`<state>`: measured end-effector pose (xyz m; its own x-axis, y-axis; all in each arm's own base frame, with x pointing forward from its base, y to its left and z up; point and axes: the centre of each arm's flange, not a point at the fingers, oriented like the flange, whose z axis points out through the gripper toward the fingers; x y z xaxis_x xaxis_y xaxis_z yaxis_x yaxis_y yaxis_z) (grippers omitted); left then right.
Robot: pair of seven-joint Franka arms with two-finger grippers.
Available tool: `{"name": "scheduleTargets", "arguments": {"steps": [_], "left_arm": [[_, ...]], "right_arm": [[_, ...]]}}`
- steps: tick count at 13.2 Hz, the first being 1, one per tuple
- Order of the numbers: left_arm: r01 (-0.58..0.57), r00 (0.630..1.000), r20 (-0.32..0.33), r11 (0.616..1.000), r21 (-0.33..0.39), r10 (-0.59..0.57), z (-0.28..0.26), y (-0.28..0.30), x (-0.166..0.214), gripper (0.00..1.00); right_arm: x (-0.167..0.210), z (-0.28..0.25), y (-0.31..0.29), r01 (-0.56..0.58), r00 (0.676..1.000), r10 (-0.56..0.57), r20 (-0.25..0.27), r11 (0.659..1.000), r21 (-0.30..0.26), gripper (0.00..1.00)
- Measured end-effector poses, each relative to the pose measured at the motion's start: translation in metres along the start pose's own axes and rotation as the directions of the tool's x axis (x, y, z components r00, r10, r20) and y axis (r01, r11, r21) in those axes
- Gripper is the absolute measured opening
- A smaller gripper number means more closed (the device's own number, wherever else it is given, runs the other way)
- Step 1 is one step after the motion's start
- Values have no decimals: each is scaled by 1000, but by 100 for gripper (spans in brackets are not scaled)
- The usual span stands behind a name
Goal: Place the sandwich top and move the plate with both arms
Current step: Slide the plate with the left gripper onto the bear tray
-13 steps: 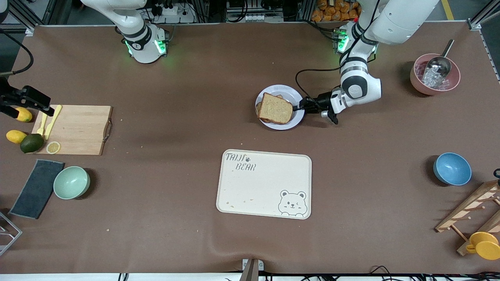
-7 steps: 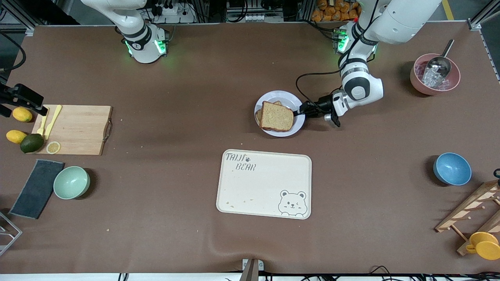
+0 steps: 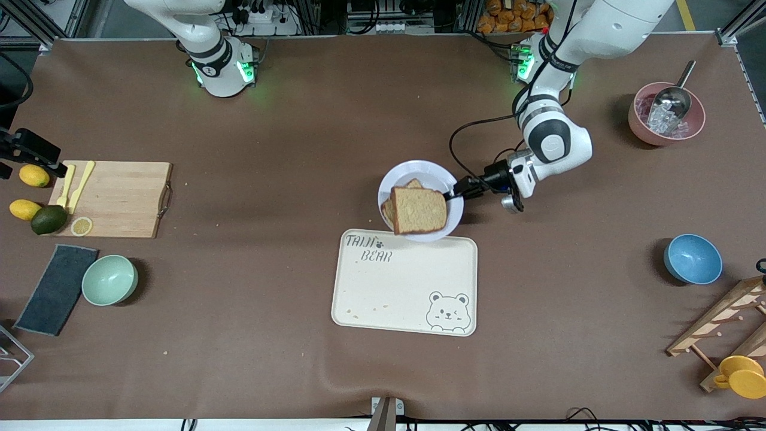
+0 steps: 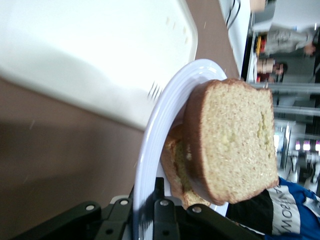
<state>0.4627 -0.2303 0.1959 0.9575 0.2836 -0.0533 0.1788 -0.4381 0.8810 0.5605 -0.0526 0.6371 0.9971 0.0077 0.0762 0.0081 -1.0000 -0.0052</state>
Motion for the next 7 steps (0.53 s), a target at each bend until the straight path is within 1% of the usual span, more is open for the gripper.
{"name": "scheduleTargets", "arguments": {"steps": [3, 5, 7], "left_arm": [[52, 994, -92, 999, -5, -52, 20, 27, 35, 11], [84, 986, -144, 996, 6, -82, 52, 34, 49, 11], [107, 980, -174, 994, 30, -100, 88, 33, 57, 11]], "right_arm": [[-1, 0, 4, -7, 1000, 7, 3, 1000, 0, 100], [-1, 1, 6, -11, 1000, 11, 6, 1000, 0, 100], [-1, 1, 6, -12, 1000, 12, 7, 1000, 0, 100]]}}
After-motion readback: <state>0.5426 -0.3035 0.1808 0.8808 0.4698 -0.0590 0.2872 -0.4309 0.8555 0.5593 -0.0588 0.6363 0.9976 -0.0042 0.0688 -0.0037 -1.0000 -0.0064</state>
